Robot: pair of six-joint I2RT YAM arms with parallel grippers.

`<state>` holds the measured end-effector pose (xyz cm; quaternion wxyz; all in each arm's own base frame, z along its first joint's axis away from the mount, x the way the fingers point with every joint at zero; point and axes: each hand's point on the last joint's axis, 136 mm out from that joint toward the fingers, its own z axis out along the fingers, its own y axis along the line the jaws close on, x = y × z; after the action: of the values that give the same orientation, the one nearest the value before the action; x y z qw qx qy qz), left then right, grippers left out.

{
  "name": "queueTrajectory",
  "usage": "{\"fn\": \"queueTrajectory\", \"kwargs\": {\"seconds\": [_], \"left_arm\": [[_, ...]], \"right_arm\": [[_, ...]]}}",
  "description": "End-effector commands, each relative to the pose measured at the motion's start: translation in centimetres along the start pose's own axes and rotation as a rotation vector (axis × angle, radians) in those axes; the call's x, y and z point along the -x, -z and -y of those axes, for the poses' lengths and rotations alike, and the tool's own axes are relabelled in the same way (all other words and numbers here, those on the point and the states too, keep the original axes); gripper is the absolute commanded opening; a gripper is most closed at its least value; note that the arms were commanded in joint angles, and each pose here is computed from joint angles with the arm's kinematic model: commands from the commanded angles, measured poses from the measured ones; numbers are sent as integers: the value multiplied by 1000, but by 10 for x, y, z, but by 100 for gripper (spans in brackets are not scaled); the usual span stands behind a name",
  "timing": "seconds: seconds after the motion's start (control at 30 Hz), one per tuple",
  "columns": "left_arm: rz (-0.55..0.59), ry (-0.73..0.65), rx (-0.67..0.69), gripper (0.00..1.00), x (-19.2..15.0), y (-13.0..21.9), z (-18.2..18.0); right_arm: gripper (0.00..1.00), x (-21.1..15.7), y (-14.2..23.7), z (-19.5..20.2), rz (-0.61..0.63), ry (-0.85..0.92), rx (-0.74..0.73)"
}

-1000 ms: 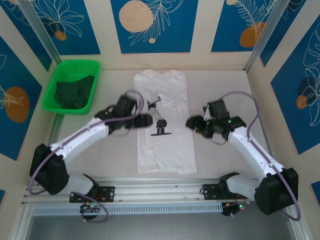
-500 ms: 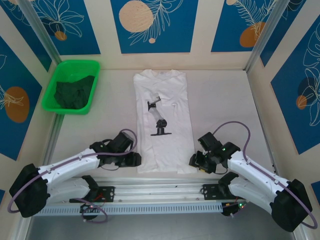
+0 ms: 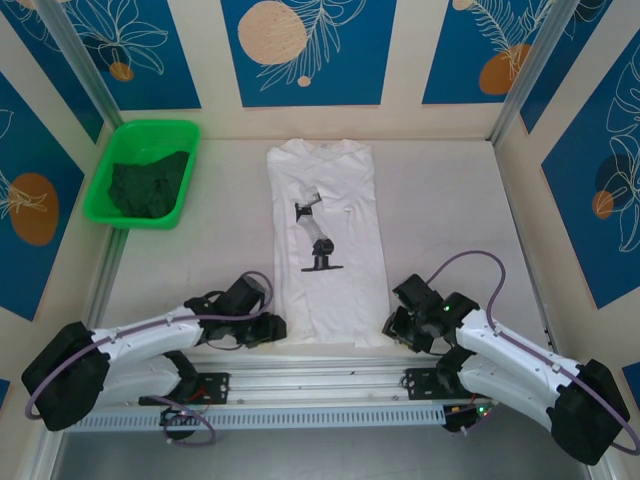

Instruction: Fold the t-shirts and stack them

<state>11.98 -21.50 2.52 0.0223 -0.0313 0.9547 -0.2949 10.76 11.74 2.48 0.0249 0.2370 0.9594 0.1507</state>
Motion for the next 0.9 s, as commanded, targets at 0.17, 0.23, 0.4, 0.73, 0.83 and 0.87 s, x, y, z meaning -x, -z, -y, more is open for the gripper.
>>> {"fn": "queueTrajectory", "kwargs": {"seconds": [0.17,0.23,0.4,0.73,0.83,0.87], "left_arm": [[-16,19,-7,31,0,-15,-1],[-14,22,13,30,1,-17,-5],[-6,14,19,14,2,-14,-5],[-16,-48,80,0,-1,-1,-10],[-50,-81,94,0,-9,6,-12],[-51,-88,101,0,-10,10,-12]], "right_arm": [[36,-2,-10,2,-13,-16,-12],[30,-3,-10,2,-15,-13,-11],[7,-3,-10,2,-16,-2,-10],[0,-14,-6,-3,-52,37,2],[0,-20,-1,-4,-53,62,-16],[0,-21,1,-6,-48,70,-16]]}}
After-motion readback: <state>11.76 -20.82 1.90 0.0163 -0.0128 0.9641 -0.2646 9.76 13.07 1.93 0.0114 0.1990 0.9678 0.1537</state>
